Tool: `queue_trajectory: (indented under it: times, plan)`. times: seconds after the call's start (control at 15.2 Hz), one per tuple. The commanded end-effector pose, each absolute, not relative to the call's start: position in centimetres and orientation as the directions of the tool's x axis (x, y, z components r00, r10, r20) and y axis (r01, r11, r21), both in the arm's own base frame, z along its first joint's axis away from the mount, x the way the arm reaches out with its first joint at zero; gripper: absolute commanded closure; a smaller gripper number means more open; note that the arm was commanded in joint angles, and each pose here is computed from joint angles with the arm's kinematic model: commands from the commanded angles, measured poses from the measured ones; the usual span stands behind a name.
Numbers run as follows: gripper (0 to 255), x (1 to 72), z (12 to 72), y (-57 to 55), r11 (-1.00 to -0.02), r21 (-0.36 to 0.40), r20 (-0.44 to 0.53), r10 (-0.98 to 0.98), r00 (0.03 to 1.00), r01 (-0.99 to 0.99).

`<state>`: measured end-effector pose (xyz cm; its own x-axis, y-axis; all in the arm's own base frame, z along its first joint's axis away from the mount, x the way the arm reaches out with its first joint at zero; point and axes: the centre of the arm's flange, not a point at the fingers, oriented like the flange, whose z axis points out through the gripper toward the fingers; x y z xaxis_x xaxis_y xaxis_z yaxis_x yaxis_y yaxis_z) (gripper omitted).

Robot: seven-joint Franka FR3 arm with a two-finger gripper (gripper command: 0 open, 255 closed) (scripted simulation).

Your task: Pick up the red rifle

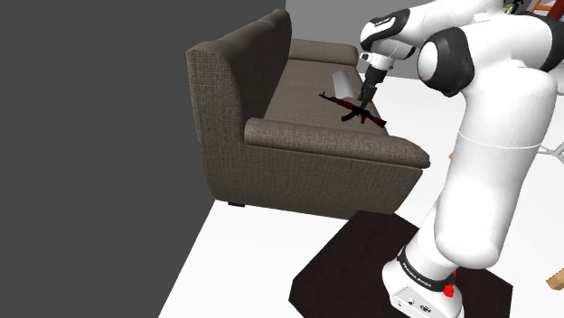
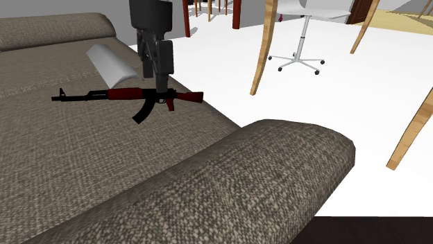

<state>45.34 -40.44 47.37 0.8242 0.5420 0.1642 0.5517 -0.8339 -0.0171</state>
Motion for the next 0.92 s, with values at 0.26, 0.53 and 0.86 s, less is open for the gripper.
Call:
queue_trajectory:
  times: [0.26, 0.53, 0.86]
  plan:
    - [0, 48.2, 45.2, -42.6, -0.791, -0.011, 0.201, 0.597, 0.776, 0.612]
    - [0, 48.2, 43.1, -42.6, -0.791, -0.011, 0.201, 0.597, 0.776, 0.612]
    - [255, 48.1, 42.7, -42.6, -0.791, -0.011, 0.201, 0.597, 0.776, 0.612]
